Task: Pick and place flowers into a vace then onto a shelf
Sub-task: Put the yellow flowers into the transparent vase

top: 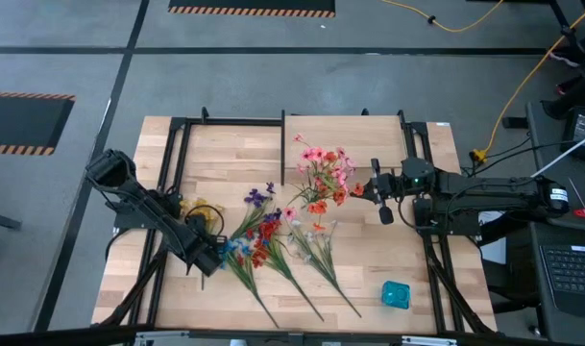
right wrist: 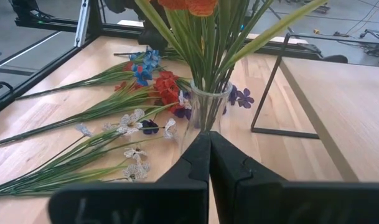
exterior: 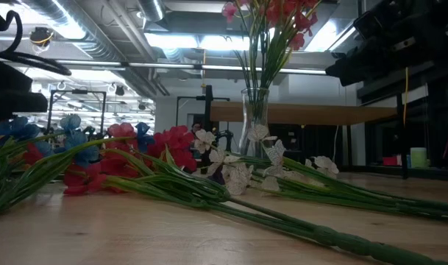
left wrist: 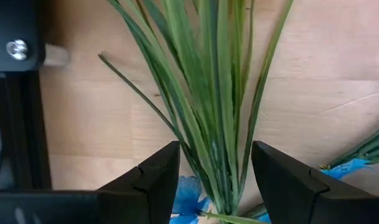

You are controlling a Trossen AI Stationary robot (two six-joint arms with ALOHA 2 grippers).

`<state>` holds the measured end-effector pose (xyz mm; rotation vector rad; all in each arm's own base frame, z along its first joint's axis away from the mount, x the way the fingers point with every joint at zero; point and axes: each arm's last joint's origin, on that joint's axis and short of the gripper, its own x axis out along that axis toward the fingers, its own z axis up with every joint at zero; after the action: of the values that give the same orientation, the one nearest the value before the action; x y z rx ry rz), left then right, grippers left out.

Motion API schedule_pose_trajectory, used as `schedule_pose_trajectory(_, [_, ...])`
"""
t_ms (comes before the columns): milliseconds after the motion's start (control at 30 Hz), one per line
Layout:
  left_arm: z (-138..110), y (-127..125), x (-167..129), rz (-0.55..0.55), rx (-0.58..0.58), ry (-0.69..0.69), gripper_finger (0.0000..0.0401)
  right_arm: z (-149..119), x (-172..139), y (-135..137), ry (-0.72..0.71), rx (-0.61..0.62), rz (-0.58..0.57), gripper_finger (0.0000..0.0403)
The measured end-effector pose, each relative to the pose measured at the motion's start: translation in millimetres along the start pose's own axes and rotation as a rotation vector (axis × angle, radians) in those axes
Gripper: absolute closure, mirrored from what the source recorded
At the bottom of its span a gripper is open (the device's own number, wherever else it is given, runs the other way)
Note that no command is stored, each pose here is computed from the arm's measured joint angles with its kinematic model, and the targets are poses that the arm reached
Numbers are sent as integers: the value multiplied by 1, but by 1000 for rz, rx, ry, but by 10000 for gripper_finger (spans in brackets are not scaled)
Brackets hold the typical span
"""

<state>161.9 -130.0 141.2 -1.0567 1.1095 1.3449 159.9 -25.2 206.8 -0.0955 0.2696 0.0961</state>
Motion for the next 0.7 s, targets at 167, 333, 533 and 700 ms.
schedule_pose_trajectory(167, [-2, 0, 9, 4, 0, 6, 211, 0, 0, 0, 2, 2, 0, 398])
schedule_pose_trajectory(333, [0, 3, 17, -23, -1, -1, 227, 0, 0, 0, 2, 3, 0, 398])
schedule_pose_trajectory(533, [4, 4, 13, -60, 16, -5, 278, 0, 0, 0, 2, 3, 0, 398])
schedule_pose_trajectory(700, [4, 4, 12, -75, 15, -15, 335, 0, 0, 0, 1, 5, 1, 398])
